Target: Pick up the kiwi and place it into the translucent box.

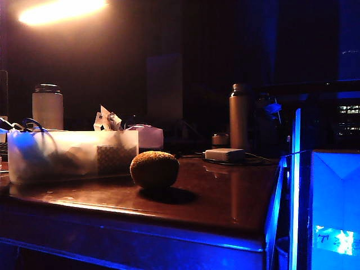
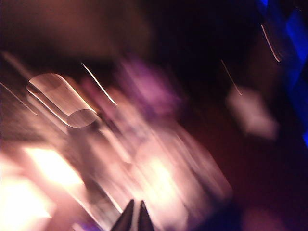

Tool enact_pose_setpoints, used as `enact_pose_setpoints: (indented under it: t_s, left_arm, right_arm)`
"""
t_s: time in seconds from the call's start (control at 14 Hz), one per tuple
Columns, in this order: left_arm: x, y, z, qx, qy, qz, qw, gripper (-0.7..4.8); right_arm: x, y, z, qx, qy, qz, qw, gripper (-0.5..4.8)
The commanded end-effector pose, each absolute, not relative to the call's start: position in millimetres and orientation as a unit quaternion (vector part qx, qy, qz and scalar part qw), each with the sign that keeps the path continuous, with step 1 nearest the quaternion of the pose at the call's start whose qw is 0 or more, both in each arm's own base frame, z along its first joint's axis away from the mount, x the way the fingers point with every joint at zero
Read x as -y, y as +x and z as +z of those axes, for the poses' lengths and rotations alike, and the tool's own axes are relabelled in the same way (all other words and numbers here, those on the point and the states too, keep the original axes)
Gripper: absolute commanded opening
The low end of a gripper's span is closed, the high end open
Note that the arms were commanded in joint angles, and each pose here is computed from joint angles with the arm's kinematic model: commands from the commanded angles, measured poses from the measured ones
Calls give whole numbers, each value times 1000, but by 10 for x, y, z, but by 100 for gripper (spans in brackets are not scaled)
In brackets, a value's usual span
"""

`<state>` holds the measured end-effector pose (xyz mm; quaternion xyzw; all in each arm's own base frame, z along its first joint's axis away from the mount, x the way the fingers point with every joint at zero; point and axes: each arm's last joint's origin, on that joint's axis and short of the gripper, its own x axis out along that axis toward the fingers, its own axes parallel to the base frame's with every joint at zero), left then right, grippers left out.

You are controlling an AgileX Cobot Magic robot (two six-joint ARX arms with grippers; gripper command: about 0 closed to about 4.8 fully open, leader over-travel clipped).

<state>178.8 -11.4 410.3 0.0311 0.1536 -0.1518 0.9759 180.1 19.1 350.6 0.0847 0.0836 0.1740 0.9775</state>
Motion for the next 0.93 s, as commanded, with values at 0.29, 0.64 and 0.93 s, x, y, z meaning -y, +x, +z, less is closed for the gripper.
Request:
enact_pose_setpoints:
  t_s: [0.29,0.64,0.93]
  left_arm:
    - [170,2216,3982,-311,-1,-232,922,-3]
    - [172,2218,3986,-311,-14,-231,922,-3]
    - [172,2219,3984,-311,-14,-231,922,-3]
  right_arm:
    - [-859,2756,3336,-239,-27,349,906,-1]
    - [-1701,3022,2645,-312,-63,442,839,-1]
    - [-2106,2859,2486,-294,-142,501,801,479]
